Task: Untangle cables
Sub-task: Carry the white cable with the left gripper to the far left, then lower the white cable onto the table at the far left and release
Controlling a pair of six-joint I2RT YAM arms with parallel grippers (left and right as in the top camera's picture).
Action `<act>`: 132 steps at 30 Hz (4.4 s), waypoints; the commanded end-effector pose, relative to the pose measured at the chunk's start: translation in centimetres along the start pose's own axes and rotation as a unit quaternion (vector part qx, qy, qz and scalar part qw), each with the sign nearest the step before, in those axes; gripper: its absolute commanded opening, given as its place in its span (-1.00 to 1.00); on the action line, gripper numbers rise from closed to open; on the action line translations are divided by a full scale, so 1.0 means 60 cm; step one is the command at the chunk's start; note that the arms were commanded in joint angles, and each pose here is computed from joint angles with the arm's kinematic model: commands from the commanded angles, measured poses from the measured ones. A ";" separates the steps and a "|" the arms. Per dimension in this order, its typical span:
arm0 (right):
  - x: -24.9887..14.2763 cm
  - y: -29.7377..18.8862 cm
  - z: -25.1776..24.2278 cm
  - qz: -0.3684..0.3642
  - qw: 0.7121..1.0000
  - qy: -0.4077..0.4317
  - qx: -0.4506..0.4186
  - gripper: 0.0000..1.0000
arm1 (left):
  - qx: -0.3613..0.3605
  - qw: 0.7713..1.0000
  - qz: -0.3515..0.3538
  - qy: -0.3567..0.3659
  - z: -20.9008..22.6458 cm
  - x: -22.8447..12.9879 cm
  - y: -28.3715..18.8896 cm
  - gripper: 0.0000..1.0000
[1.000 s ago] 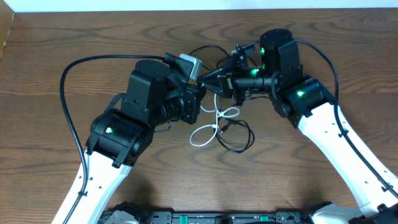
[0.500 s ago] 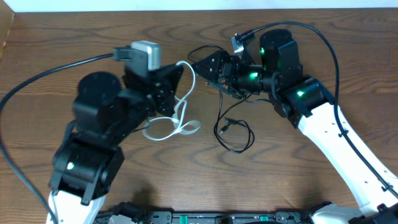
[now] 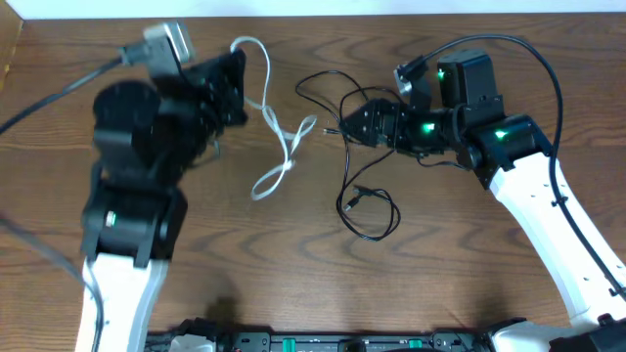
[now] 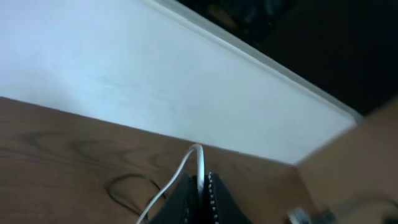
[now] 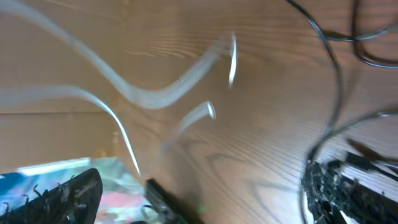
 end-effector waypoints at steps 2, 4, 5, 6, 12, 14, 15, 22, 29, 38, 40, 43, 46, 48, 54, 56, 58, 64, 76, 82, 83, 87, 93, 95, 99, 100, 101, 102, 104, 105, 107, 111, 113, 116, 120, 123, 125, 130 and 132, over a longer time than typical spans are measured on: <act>0.007 -0.004 -0.024 -0.024 0.998 -0.022 -0.056 0.99 | 0.069 0.995 -0.066 -0.023 0.064 0.086 0.059 -0.85; 0.006 -0.005 -0.030 -0.026 0.997 -0.019 -0.066 0.98 | 0.105 0.989 -0.097 -0.037 0.096 0.106 0.084 -0.85; 0.006 -0.005 -0.032 -0.027 0.997 -0.018 -0.070 0.98 | 0.117 0.986 -0.115 -0.042 0.109 0.114 0.096 -0.85; 0.006 -0.006 -0.034 -0.028 0.997 -0.016 -0.075 0.98 | 0.125 0.982 -0.136 -0.039 0.122 0.124 0.109 -0.85; 0.008 -0.003 -0.056 -0.060 0.988 -0.020 -0.140 0.99 | 0.155 0.967 -0.198 -0.036 0.175 0.130 0.174 -0.85; 0.009 0.000 -0.064 -0.077 0.983 -0.026 -0.168 0.99 | 0.165 0.964 -0.205 -0.037 0.197 0.116 0.204 -0.85; 0.009 0.001 -0.066 -0.081 0.981 -0.029 -0.176 0.99 | 0.171 0.962 -0.208 -0.038 0.209 0.109 0.219 -0.85; 0.005 0.006 -0.068 -0.098 0.973 -0.044 -0.205 0.99 | 0.195 0.958 -0.212 -0.005 0.275 0.054 0.314 -0.85; -0.011 0.020 -0.070 -0.085 0.972 -0.053 -0.213 0.98 | 0.239 0.958 -0.148 0.054 0.350 -0.029 0.389 -0.85; -0.031 0.055 -0.116 -0.053 0.968 -0.024 -0.242 0.98 | 0.340 0.933 -0.038 0.112 0.508 -0.102 0.362 -0.82; -0.035 0.064 -0.130 -0.045 0.967 -0.015 -0.251 0.98 | 0.379 0.918 -0.018 0.116 0.552 -0.104 0.334 -0.73; -0.041 0.074 -0.145 -0.031 0.965 -0.006 -0.260 0.99 | 0.415 0.903 0.010 0.108 0.613 -0.108 0.291 0.63; -0.043 0.085 -0.157 -0.021 0.963 -0.001 -0.268 0.99 | 0.442 0.891 0.043 0.090 0.657 -0.120 0.252 0.85; -0.044 0.091 -0.161 -0.016 0.963 0.001 -0.269 0.98 | 0.454 0.884 0.074 0.076 0.680 -0.137 0.230 0.86; -0.049 0.102 -0.161 0.003 0.966 0.006 -0.257 0.99 | 0.416 0.897 0.146 0.041 0.688 -0.184 0.216 0.86; -0.050 0.102 -0.161 0.003 0.966 0.006 -0.258 0.98 | 0.374 0.912 0.166 0.028 0.673 -0.200 0.226 0.87; -0.050 0.102 -0.161 0.003 0.966 0.006 -0.258 0.99 | 0.279 0.942 0.186 0.003 0.637 -0.219 0.249 0.86; -0.050 0.103 -0.161 0.004 0.966 0.006 -0.257 0.99 | 0.069 0.976 0.197 -0.064 0.537 -0.234 0.289 0.79; -0.051 0.102 -0.161 0.006 0.966 0.007 -0.258 0.98 | 0.131 0.930 0.334 0.086 0.466 -0.346 0.319 0.79; -0.055 0.103 -0.159 0.013 0.968 0.009 -0.252 0.99 | 0.158 0.905 0.346 0.188 0.454 -0.358 0.336 0.79; -0.055 0.103 -0.159 0.013 0.968 0.009 -0.252 0.98 | 0.156 0.906 0.343 0.194 0.454 -0.357 0.339 0.79; -0.055 0.103 -0.159 0.013 0.968 0.009 -0.252 0.99 | 0.162 0.909 0.329 0.197 0.469 -0.358 0.347 0.79; -0.055 0.103 -0.159 0.013 0.968 0.009 -0.252 0.98 | 0.164 0.905 0.347 0.186 0.494 -0.399 0.351 0.76; -0.054 0.103 -0.159 0.012 0.968 0.009 -0.252 0.98 | 0.161 0.902 0.356 0.183 0.499 -0.416 0.354 0.65; -0.054 0.103 -0.159 0.012 0.968 0.008 -0.251 0.99 | 0.160 0.900 0.365 0.179 0.507 -0.438 0.357 0.33; -0.054 0.103 -0.159 0.012 0.968 0.008 -0.252 0.99 | 0.160 0.899 0.366 0.179 0.509 -0.442 0.358 0.15; -0.054 0.103 -0.159 0.012 0.968 0.008 -0.252 0.98 | 0.161 0.899 0.366 0.179 0.511 -0.444 0.358 -0.03; -0.054 0.103 -0.159 0.012 0.968 0.009 -0.252 0.99 | 0.162 0.900 0.364 0.179 0.515 -0.445 0.359 -0.28; -0.055 0.103 -0.159 0.014 0.968 0.009 -0.251 0.98 | 0.169 0.901 0.355 0.183 0.521 -0.440 0.361 -0.62; -0.055 0.103 -0.159 0.014 0.968 0.009 -0.251 0.99 | 0.179 0.901 0.347 0.187 0.527 -0.433 0.362 -0.81; -0.056 0.103 -0.160 0.016 0.967 0.010 -0.253 0.98 | 0.211 0.898 0.329 0.201 0.544 -0.416 0.362 -0.84; -0.060 0.101 -0.163 0.021 0.966 0.013 -0.258 0.99 | 0.278 0.890 0.279 0.231 0.580 -0.371 0.362 -0.85; -0.061 0.100 -0.164 0.022 0.965 0.014 -0.259 0.99 | 0.295 0.889 0.247 0.249 0.584 -0.338 0.368 -0.84; -0.063 0.101 -0.162 0.027 0.966 0.016 -0.255 0.99 | 0.317 0.892 0.177 0.268 0.578 -0.276 0.379 -0.85; -0.065 0.102 -0.161 0.030 0.967 0.017 -0.252 0.99 | 0.321 0.896 0.125 0.279 0.562 -0.225 0.380 0.01; -0.064 0.102 -0.161 0.029 0.967 0.016 -0.251 0.98 | 0.320 0.894 0.155 0.273 0.566 -0.244 0.375 0.95; -0.064 0.102 -0.160 0.029 0.967 0.016 -0.251 0.99 | 0.318 0.891 0.189 0.265 0.570 -0.265 0.368 0.95; -0.066 0.101 -0.163 0.032 0.966 0.018 -0.255 0.98 | 0.297 0.888 0.246 0.251 0.561 -0.298 0.357 0.96; -0.069 0.099 -0.165 0.036 0.965 0.020 -0.259 0.99 | 0.272 0.896 0.250 0.248 0.534 -0.288 0.356 0.96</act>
Point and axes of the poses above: each gripper's point midway between its finger pads, its own y axis out along the fingers, its own z axis along the line the jaws close on, x = y × z, the point moved 5 cm from there along -y, back along the fingers, and after that the axes turned 12 degrees about y, right-handed, at the moved point
